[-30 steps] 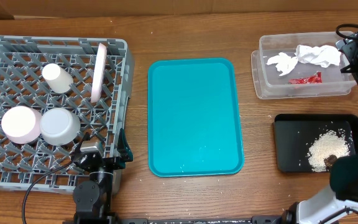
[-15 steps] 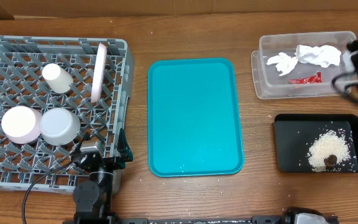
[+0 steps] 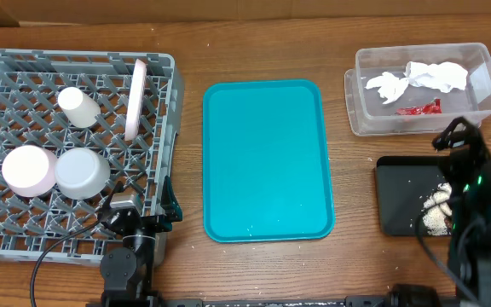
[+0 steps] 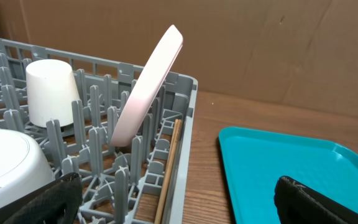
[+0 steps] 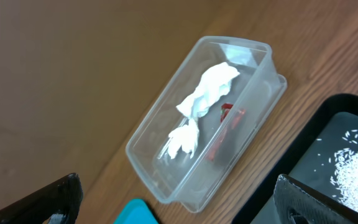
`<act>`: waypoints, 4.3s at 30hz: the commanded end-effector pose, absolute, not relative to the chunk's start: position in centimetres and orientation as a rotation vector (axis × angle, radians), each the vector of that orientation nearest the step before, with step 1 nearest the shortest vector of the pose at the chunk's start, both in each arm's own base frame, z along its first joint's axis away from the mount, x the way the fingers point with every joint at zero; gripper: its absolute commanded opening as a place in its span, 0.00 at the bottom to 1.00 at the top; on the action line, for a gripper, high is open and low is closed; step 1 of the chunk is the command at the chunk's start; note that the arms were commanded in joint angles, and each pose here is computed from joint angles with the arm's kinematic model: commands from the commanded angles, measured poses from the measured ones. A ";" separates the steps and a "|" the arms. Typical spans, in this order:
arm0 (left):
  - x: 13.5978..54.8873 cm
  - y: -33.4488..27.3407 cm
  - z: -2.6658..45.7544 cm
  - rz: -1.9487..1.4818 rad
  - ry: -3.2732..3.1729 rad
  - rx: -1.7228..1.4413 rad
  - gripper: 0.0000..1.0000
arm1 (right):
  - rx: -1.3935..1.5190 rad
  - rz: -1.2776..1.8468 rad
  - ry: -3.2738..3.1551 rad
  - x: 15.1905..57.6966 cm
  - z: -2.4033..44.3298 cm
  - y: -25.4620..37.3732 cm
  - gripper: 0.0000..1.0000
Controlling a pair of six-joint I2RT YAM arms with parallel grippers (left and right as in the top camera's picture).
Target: Sort waste into correct bins and load items into the dishwasher
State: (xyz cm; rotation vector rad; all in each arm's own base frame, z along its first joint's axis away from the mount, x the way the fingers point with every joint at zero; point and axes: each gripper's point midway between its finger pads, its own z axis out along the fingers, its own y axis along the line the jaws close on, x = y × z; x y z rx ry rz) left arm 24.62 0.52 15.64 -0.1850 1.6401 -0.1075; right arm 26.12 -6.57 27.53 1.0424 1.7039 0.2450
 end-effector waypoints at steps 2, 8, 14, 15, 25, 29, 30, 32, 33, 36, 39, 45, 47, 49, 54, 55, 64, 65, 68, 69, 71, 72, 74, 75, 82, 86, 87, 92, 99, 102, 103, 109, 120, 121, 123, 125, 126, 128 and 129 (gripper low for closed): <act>24.6 0.5 15.8 -0.104 1.631 -0.186 1.00 | 0.938 0.228 1.732 24.9 26.5 -5.7 1.00; 24.6 0.5 15.8 -0.104 1.631 -0.186 1.00 | 0.923 0.252 1.718 23.8 25.8 -5.4 1.00; 24.6 0.5 15.8 -0.104 1.631 -0.186 1.00 | 0.876 0.256 1.676 22.4 25.7 -5.2 1.00; 24.6 0.5 15.8 -0.104 1.631 -0.186 1.00 | 0.855 0.247 1.675 22.1 25.5 -5.2 1.00; 24.6 0.5 15.8 -0.104 1.631 -0.186 1.00 | 0.781 0.268 1.648 20.1 23.2 -4.2 1.00; 24.6 0.5 15.8 -0.104 1.631 -0.186 1.00 | 0.796 0.240 1.677 19.1 22.1 -4.4 1.00; 24.6 0.5 15.8 -0.104 1.631 -0.186 1.00 | 0.795 0.242 1.678 19.0 22.1 -4.4 1.00; 24.6 0.5 15.8 -0.104 1.631 -0.186 1.00 | 0.792 0.245 1.673 19.0 22.2 -4.4 1.00; 24.6 0.5 15.8 -0.104 1.631 -0.186 1.00 | 0.787 0.242 1.674 19.0 22.2 -4.4 1.00; 24.6 0.5 15.8 -0.104 1.631 -0.186 1.00 | 0.648 0.207 1.697 19.6 22.7 -3.6 1.00; 24.6 0.5 15.8 -0.104 1.631 -0.186 1.00 | 0.441 0.208 1.689 20.7 23.6 -1.9 1.00; 24.6 0.5 15.8 -0.104 1.631 -0.186 1.00 | 0.317 0.288 1.586 22.1 23.6 -0.2 1.00; 24.6 0.5 15.8 -0.104 1.631 -0.186 1.00 | 0.298 0.305 1.544 22.4 23.5 0.0 1.00; 24.6 0.5 15.8 -0.104 1.631 -0.186 1.00 | 0.286 0.316 1.524 22.7 23.4 0.2 1.00; 24.6 0.5 15.8 -0.104 1.631 -0.186 1.00 | 0.277 0.325 1.494 23.0 23.5 0.3 1.00; 24.6 0.5 15.8 -0.104 1.631 -0.186 1.00 | 0.277 0.324 1.488 23.1 23.5 0.3 1.00; 24.6 0.5 15.8 -0.104 1.631 -0.186 1.00 | 0.259 0.335 1.443 23.9 22.3 0.4 1.00; 24.6 0.5 15.8 -0.104 1.631 -0.186 1.00 | 0.250 0.342 1.436 24.0 22.1 0.6 1.00; 24.6 0.5 15.8 -0.104 1.631 -0.186 1.00 | 0.225 0.362 1.421 24.3 21.4 1.0 1.00; 24.6 0.5 15.8 -0.104 1.631 -0.186 1.00 | 0.216 0.369 1.414 24.3 21.3 1.2 1.00; 24.6 0.5 15.8 -0.104 1.631 -0.186 1.00 | 0.204 0.367 1.423 24.4 21.1 1.3 1.00; 24.6 0.5 15.8 -0.104 1.631 -0.186 1.00 | 0.195 0.358 1.422 24.3 21.1 1.4 1.00; 24.6 0.5 15.8 -0.104 1.631 -0.186 1.00 | 0.177 0.341 1.422 24.3 21.2 1.4 1.00; 24.6 0.5 15.8 -0.104 1.631 -0.186 1.00 | 0.166 0.328 1.424 24.3 21.1 1.4 1.00; 24.6 0.5 15.8 -0.104 1.631 -0.186 1.00 | 0.198 0.266 1.529 24.6 18.4 0.7 1.00; 24.6 0.5 15.8 -0.104 1.631 -0.186 1.00 | 0.220 0.247 1.586 24.6 16.9 0.4 1.00; 24.6 0.5 15.8 -0.104 1.631 -0.186 1.00 | 0.201 0.230 1.588 24.6 16.9 0.4 1.00; 24.6 0.5 15.8 -0.104 1.631 -0.186 1.00 | 0.172 0.201 1.590 24.6 16.9 0.4 1.00; 24.6 0.5 15.8 -0.104 1.631 -0.186 1.00 | 0.137 0.167 1.593 24.6 16.9 0.4 1.00; 24.6 0.5 15.8 -0.104 1.631 -0.186 1.00 | 0.068 0.099 1.596 24.6 16.9 0.4 1.00; 24.6 0.5 15.8 -0.104 1.631 -0.186 1.00 | 0.050 0.082 1.597 24.6 16.9 0.4 1.00; 24.6 0.5 15.8 -0.104 1.631 -0.186 1.00 | 0.062 0.101 1.597 24.6 16.9 0.5 1.00; 24.6 0.5 15.8 -0.104 1.631 -0.186 1.00 | 0.075 0.119 1.595 24.6 16.9 0.5 1.00; 24.6 0.5 15.8 -0.104 1.631 -0.186 1.00 | 0.075 0.119 1.595 24.6 16.9 0.5 1.00; 24.6 0.5 15.8 -0.104 1.631 -0.186 1.00 | 0.075 0.119 1.595 24.6 16.9 0.5 1.00; 24.6 0.5 15.8 -0.104 1.631 -0.186 1.00 | 0.075 0.119 1.595 24.6 16.9 0.5 1.00; 24.6 0.5 15.8 -0.104 1.631 -0.186 1.00 | 0.075 0.119 1.595 24.6 16.9 0.5 1.00; 24.6 0.5 15.8 -0.104 1.631 -0.186 1.00 | 0.075 0.119 1.595 24.6 16.9 0.5 1.00; 24.6 0.5 15.8 -0.104 1.631 -0.186 1.00 | 0.075 0.119 1.595 24.6 16.9 0.5 1.00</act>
